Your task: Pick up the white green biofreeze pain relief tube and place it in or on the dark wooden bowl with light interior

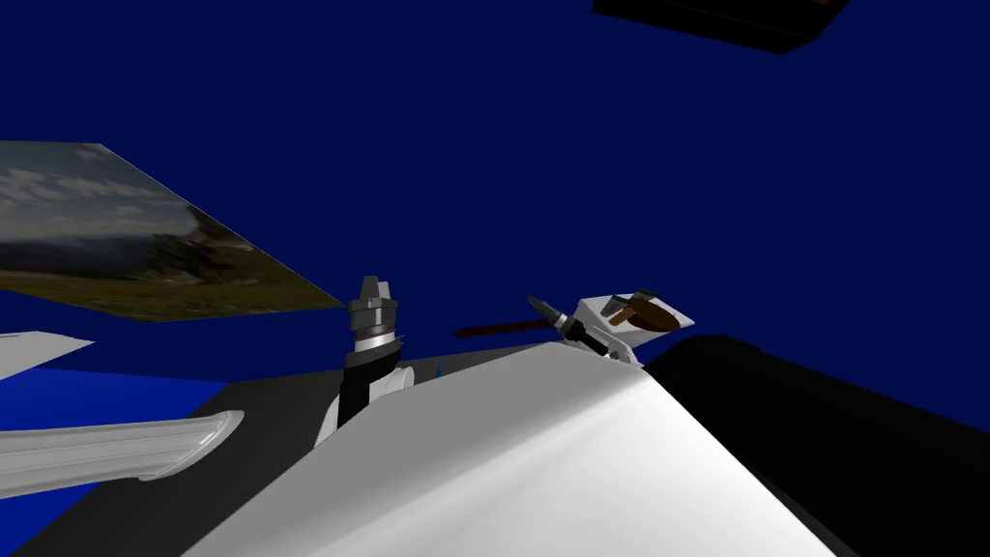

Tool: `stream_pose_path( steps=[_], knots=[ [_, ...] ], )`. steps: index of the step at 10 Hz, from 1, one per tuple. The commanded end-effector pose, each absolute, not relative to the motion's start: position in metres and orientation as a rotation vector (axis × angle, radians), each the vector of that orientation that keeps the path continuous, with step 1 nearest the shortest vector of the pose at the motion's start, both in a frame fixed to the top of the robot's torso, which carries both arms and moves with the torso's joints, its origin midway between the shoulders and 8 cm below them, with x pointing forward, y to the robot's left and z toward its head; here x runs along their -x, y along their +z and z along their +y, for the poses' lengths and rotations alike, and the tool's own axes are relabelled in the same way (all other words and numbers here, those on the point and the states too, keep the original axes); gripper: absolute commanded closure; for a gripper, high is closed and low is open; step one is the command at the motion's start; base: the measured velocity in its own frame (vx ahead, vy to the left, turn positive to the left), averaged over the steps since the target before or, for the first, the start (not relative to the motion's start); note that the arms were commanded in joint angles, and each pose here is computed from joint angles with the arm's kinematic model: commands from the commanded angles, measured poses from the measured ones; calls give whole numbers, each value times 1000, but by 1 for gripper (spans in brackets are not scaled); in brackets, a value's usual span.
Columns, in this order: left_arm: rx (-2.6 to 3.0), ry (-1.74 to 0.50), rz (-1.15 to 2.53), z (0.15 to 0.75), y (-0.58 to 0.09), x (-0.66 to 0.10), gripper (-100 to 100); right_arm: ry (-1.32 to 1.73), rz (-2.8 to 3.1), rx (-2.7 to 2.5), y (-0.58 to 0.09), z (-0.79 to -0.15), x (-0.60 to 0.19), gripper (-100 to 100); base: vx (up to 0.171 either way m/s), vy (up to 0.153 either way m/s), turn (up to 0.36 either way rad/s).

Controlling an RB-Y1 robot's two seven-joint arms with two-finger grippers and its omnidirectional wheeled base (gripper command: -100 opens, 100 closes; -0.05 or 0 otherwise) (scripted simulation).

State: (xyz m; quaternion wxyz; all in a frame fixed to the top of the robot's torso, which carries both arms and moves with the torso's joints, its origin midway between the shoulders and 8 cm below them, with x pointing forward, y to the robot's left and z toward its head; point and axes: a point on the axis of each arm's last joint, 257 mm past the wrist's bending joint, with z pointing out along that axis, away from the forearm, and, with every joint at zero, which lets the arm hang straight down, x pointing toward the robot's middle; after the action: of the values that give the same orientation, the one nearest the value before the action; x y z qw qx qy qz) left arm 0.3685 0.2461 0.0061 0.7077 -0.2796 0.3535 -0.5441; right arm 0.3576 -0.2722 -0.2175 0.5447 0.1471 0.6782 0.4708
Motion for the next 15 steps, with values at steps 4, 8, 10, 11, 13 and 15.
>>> stream_pose_path(
  steps=[4, 8, 10, 11, 13, 15],
  knots=[
    [621, -1208, 785, 246, 6, -369, 0, 1038, 1763, -296, -250, -303, -342, -100, 14, 21, 77],
    [621, -1208, 785, 246, 6, -369, 0, 975, 1867, -228, -261, -327, -333, -100, 11, 13, 59],
    [621, -1208, 785, 246, 6, -369, 0, 932, 1935, -201, -271, -345, -326, -100, 11, 9, 86],
    [621, -1208, 785, 246, 6, -369, 0, 924, 1944, -188, -271, -347, -326, -100, 4, 1, -13],
    [621, -1208, 785, 246, 6, -369, 0, 877, 2014, -155, -278, -366, -318, -100, 4, 0, 74],
    [621, -1208, 785, 246, 6, -369, 0, 839, 2069, -138, -285, -383, -311, -100, 1, -2, 50]
  ],
)
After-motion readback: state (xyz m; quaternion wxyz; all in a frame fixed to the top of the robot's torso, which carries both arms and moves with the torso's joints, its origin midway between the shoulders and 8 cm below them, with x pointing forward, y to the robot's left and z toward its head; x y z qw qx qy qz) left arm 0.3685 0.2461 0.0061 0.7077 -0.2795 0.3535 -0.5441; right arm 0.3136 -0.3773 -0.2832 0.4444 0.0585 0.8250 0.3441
